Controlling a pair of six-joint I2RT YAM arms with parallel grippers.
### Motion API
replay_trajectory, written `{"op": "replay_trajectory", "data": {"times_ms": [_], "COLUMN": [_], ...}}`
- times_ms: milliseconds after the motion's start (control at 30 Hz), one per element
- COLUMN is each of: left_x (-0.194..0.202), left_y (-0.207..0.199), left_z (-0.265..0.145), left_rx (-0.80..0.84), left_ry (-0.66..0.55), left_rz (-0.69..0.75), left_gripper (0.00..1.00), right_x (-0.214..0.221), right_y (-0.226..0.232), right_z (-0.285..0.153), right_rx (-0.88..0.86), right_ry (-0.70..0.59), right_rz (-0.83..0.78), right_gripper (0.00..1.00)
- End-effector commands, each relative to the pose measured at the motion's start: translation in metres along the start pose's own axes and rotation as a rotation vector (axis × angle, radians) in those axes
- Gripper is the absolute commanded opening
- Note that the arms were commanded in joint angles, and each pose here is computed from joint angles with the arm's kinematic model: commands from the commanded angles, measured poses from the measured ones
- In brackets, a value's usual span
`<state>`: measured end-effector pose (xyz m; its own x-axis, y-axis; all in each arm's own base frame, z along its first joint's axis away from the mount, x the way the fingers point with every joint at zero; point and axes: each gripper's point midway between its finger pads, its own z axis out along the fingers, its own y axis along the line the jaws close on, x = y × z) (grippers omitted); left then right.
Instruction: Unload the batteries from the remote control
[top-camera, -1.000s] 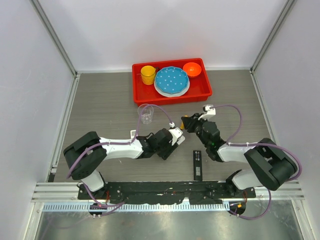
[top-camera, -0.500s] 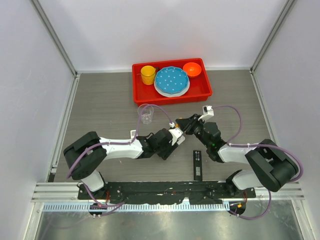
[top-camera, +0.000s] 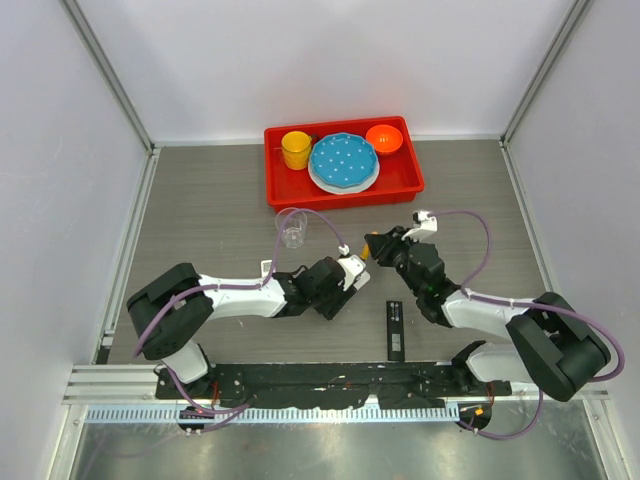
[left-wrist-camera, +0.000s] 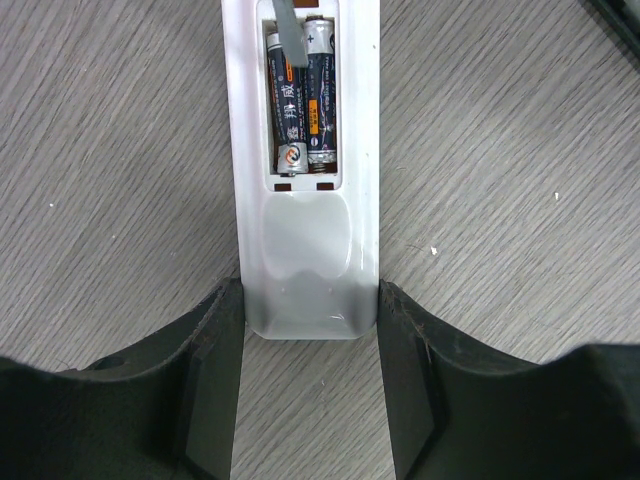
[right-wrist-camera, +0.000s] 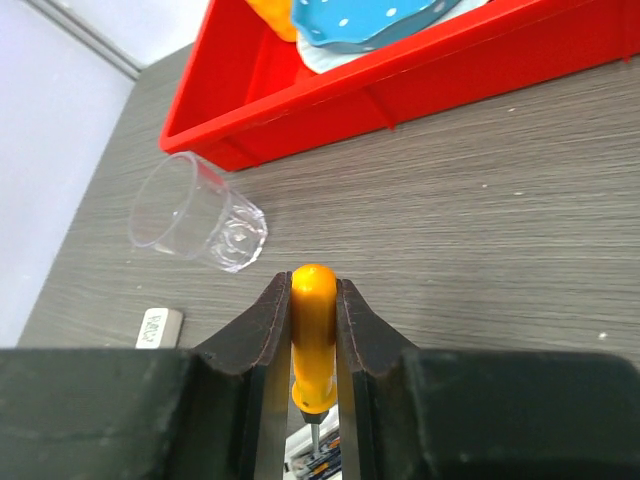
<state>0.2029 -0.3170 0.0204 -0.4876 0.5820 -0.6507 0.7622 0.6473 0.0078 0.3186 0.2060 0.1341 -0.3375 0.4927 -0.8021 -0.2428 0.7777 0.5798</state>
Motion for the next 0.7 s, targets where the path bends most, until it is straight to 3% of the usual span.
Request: {"op": "replay_trajectory", "data": {"times_ms": [0, 667], "left_x": [0.015, 0.017], "left_y": [0.0, 0.0], "left_z": [0.0, 0.002], "left_rx": [0.009, 0.016], "left_ry": [0.045, 0.057], "left_rz": [-0.002, 0.002], "left_gripper": [0.0, 0.0], "right_x": [-0.026, -0.011], "right_y": [-0.001, 0.003], "right_z": [0.009, 0.025], "right_rx": [0.046, 0.086], "right_ry": [-0.089, -0.089], "right_rz": [-0.075, -0.225], "right_gripper": [0.01, 0.01]}}
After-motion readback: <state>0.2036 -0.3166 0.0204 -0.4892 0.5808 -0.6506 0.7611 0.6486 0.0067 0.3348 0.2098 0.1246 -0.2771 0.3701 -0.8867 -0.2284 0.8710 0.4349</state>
